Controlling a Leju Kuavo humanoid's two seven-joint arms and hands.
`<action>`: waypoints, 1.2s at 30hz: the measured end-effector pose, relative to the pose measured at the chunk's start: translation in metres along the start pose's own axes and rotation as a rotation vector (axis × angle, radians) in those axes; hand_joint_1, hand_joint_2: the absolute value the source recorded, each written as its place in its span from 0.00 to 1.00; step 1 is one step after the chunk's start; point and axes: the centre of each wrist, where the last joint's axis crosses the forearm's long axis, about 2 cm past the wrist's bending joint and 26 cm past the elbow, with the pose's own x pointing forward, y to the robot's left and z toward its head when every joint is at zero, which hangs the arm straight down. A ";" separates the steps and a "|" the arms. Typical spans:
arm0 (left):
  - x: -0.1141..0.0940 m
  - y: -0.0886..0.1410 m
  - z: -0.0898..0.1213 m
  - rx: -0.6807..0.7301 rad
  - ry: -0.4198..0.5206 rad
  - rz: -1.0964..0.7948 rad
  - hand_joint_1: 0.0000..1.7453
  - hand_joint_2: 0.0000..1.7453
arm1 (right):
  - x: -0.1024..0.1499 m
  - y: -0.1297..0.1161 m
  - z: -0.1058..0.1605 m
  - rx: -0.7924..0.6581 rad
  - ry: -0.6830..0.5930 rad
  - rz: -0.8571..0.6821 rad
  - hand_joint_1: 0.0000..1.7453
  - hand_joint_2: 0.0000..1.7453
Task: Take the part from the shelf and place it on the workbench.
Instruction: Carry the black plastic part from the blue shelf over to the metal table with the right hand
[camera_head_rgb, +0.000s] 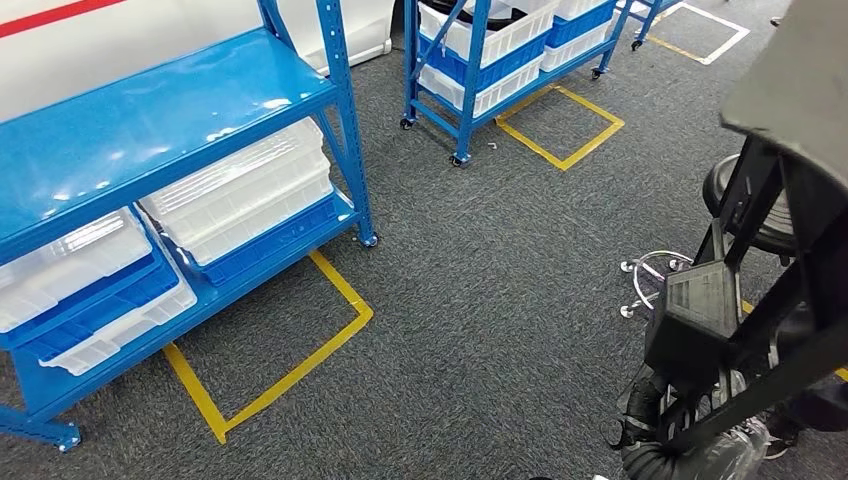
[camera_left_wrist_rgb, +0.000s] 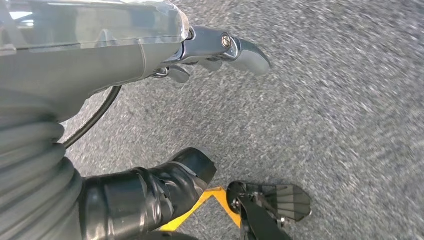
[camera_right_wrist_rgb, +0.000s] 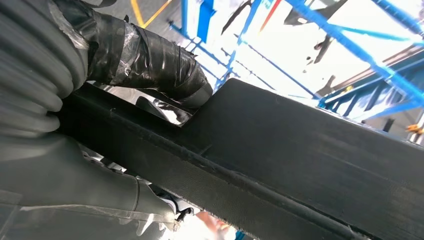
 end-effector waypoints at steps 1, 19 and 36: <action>0.000 0.000 0.000 -0.001 -0.001 -0.002 0.00 1.00 | 0.000 0.000 0.000 -0.001 0.002 -0.001 1.00 1.00; 0.000 -0.001 0.001 0.013 0.019 0.001 0.00 1.00 | 0.003 -0.004 0.007 -0.018 0.066 -0.018 1.00 1.00; 0.002 -0.001 0.000 0.016 0.016 -0.002 0.00 1.00 | 0.001 -0.005 0.010 -0.016 0.080 -0.014 1.00 1.00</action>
